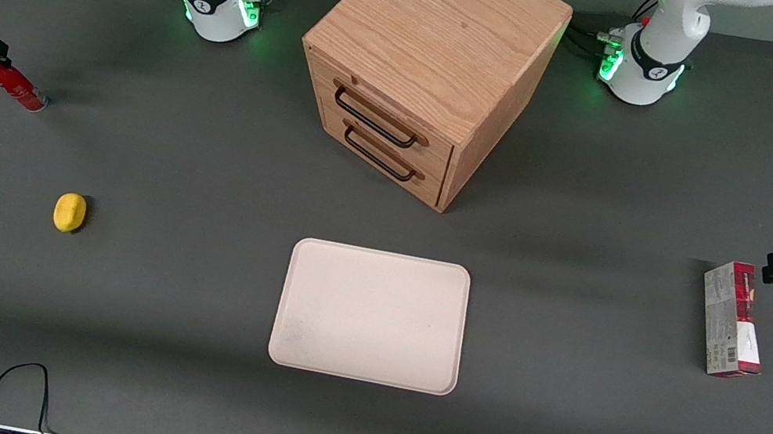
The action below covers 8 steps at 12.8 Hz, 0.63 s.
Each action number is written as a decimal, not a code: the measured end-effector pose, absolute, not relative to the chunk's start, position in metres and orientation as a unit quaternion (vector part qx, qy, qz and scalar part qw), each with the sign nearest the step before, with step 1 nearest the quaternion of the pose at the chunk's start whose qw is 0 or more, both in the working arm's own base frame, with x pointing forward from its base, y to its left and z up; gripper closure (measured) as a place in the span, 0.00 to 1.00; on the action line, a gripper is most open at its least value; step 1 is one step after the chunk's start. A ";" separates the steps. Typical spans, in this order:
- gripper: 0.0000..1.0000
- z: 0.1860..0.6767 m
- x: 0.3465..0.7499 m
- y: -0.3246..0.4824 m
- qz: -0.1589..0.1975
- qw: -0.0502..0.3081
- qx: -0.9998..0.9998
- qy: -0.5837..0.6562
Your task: Place coke bottle on tray
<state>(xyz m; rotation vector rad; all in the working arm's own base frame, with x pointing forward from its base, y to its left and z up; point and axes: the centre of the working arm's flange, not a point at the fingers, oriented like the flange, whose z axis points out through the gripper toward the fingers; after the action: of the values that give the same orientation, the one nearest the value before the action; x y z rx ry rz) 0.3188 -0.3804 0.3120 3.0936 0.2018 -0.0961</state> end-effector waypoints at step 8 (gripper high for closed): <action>0.63 0.313 0.322 -0.378 -0.029 0.020 0.997 0.068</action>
<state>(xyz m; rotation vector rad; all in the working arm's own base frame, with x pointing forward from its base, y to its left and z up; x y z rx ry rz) 0.3215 -0.3782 0.3132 3.0930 0.2118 -0.0896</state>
